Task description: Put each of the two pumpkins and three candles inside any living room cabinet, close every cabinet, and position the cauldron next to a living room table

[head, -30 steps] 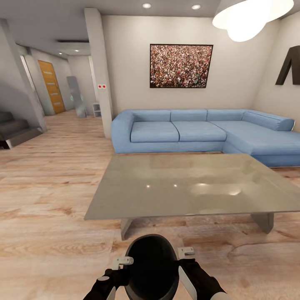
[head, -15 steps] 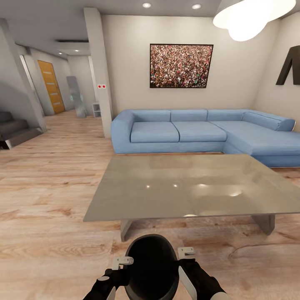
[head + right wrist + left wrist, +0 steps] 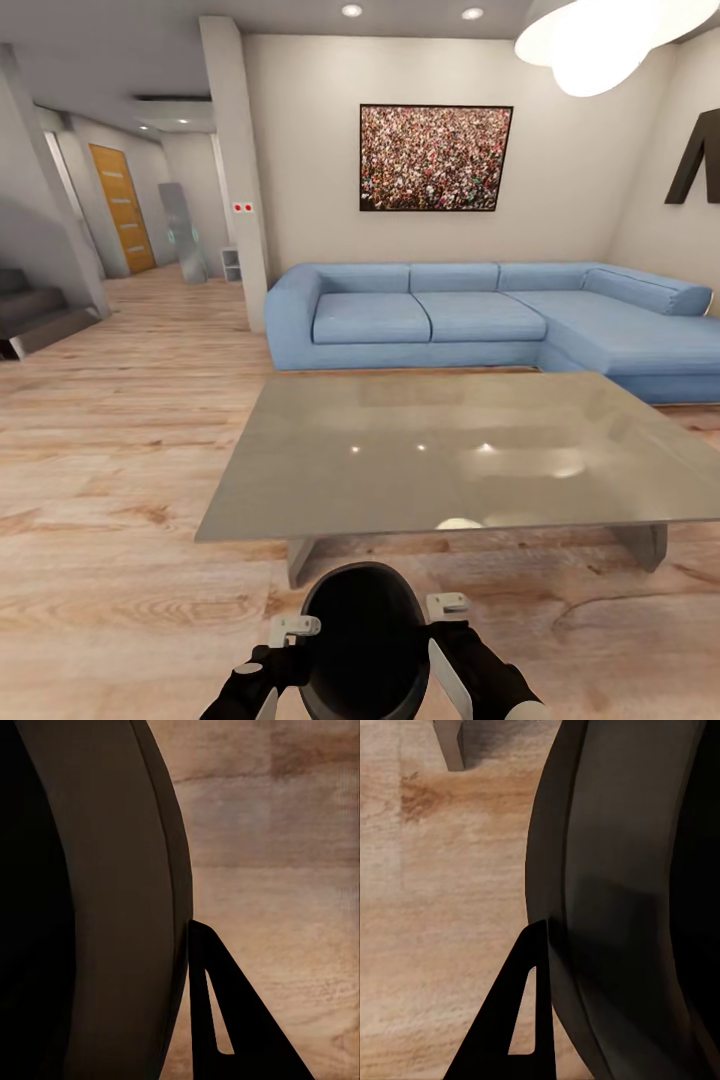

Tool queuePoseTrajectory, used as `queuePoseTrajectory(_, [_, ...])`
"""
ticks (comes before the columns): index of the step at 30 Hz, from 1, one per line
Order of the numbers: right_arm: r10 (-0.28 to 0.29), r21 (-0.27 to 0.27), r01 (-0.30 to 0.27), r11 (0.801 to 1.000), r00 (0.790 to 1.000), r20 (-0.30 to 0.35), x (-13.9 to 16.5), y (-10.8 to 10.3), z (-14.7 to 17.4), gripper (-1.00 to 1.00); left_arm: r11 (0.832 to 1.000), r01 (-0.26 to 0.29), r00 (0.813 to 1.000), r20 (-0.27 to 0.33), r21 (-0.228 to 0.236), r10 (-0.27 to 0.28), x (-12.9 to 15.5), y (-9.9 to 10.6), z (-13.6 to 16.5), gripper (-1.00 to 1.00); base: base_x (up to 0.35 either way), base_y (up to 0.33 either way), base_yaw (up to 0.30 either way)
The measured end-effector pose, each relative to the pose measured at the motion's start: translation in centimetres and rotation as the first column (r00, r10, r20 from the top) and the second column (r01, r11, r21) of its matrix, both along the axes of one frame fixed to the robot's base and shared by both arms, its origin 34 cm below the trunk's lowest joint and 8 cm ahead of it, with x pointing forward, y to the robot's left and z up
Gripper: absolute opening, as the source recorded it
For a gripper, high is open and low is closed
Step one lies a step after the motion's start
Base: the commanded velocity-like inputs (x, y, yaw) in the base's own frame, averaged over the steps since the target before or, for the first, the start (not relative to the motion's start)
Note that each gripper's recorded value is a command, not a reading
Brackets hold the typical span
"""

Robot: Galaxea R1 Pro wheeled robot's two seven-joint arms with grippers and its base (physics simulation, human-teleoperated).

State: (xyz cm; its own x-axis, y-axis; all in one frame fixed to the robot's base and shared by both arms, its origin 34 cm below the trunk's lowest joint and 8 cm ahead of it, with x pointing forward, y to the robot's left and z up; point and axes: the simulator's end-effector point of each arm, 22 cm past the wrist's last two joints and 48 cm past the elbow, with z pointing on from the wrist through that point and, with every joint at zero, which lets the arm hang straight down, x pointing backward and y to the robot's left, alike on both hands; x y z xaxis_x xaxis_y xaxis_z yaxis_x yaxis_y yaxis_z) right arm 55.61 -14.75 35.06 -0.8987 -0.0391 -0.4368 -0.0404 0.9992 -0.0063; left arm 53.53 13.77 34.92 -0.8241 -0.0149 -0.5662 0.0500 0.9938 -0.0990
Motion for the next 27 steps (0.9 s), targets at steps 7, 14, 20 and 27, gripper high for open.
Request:
queuePoseTrajectory(7, [0.000,0.000,0.000,1.000,1.000,0.000,0.00,0.00,0.00,-1.00,1.000,0.000,1.000,0.000,0.000,0.000,0.00,0.00,0.00,-1.00,0.138,0.000,0.000])
queuePoseTrajectory(14, [0.000,0.000,0.000,1.000,1.000,0.000,0.01,0.00,-0.01,-1.00,1.000,0.000,1.000,0.000,0.000,0.000,0.00,0.00,-0.01,-1.00,0.055,0.000,0.000])
queuePoseTrajectory(20, [0.000,0.000,0.000,1.000,1.000,0.000,0.02,0.00,0.00,-1.00,1.000,0.000,1.000,0.001,0.000,0.000,0.01,0.00,-0.01,-1.00,0.003,0.000,0.000])
queuePoseTrajectory(27, [0.007,-0.006,-0.007,1.000,1.000,0.008,0.24,0.00,0.16,-1.00,1.000,-0.006,1.000,0.010,-0.005,0.006,0.08,0.00,0.00,-1.00,0.000,0.000,0.000])
